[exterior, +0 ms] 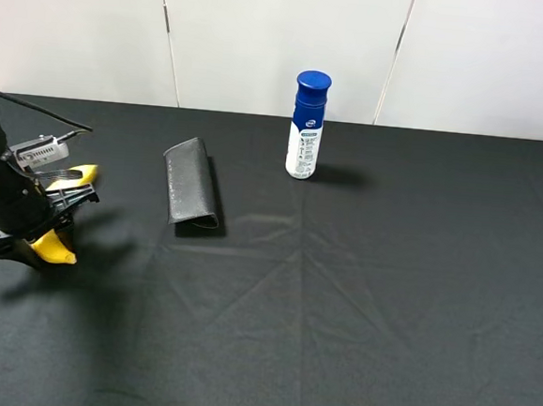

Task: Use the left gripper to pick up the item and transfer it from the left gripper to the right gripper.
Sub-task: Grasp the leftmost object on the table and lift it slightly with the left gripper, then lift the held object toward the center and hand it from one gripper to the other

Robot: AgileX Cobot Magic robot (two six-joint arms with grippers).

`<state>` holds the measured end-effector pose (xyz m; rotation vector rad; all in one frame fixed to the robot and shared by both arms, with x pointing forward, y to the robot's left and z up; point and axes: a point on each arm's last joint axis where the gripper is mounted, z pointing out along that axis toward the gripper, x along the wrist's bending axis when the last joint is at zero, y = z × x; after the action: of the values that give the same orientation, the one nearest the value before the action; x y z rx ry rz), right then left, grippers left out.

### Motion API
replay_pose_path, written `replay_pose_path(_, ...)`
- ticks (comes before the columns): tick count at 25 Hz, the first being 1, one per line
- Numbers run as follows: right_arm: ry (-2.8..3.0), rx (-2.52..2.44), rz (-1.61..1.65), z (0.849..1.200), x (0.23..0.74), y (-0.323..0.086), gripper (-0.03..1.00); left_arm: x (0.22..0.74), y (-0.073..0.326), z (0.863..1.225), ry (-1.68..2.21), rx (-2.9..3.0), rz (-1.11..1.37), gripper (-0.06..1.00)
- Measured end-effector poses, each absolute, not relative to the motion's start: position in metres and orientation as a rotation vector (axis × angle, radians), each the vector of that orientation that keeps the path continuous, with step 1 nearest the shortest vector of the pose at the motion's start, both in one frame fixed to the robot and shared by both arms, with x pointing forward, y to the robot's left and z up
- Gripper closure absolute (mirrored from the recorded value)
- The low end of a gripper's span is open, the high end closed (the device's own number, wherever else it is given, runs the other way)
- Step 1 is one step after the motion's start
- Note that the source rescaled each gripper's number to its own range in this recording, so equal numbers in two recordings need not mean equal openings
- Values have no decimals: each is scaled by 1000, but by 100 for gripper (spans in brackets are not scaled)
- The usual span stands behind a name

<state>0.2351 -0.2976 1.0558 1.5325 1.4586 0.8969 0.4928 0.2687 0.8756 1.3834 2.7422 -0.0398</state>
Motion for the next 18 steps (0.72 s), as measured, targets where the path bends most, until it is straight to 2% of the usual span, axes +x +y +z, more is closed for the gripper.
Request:
replay_pose_path(2, 1459, 1533, 897, 1056, 235, -298, -3, 493, 269, 875, 2742, 1379, -40, 94)
replay_pose_path(18, 1459, 1533, 897, 1056, 235, -298, -3, 491, 268, 883, 2739, 1368, -47, 94)
